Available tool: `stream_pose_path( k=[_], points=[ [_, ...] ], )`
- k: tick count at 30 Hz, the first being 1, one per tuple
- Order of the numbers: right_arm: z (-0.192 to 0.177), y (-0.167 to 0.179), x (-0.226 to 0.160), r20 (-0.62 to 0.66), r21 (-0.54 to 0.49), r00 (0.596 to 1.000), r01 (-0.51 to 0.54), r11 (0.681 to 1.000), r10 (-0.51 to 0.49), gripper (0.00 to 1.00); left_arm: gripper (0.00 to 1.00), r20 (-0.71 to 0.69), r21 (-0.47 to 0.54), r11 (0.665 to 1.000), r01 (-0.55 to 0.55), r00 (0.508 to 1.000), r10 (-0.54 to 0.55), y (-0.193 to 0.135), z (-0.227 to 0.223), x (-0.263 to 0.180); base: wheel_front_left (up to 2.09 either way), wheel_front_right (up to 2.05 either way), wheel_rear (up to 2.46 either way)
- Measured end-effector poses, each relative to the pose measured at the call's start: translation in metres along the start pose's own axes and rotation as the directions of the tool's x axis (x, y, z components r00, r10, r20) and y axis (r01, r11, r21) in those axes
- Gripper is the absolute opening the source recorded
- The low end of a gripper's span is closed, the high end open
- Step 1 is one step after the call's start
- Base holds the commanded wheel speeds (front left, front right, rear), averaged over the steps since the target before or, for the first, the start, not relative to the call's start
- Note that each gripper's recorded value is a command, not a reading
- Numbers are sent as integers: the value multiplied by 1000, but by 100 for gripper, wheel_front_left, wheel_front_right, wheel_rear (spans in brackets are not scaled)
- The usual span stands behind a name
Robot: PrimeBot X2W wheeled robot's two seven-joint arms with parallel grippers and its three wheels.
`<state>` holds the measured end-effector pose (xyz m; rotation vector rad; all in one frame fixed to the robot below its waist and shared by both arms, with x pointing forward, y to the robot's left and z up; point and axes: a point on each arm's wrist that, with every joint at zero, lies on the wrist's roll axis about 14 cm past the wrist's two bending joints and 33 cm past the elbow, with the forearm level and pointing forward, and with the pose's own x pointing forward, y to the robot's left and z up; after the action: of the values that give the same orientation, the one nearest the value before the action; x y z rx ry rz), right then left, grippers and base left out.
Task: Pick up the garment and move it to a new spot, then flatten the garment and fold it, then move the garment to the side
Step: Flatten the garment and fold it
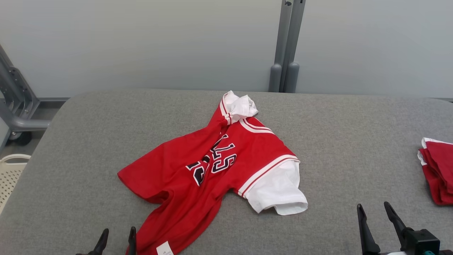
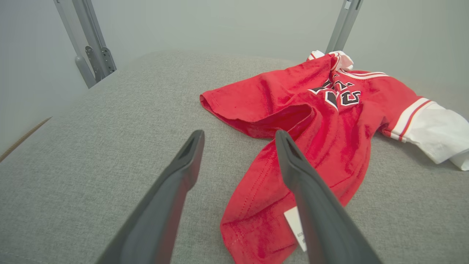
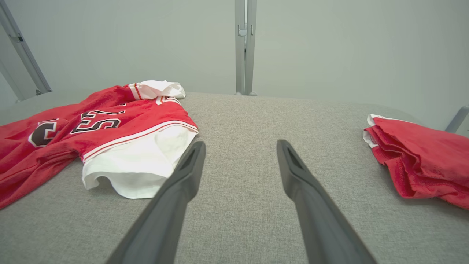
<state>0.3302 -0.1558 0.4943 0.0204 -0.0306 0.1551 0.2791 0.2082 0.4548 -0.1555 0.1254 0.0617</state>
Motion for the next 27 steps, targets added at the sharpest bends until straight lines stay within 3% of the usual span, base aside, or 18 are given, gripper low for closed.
stream_pose_path(
  k=[12,27],
  points=[
    [-10,-9,-12,-29,14,999,34,999,-34,100,100,10,-3,999,-36,999,36,14,-3,-17,0,0,0],
    [-12,-3,-4,-36,5,999,11,1000,-11,100,100,10,38,999,2,1000,-2,15,-4,-17,0,0,0]
  ],
)
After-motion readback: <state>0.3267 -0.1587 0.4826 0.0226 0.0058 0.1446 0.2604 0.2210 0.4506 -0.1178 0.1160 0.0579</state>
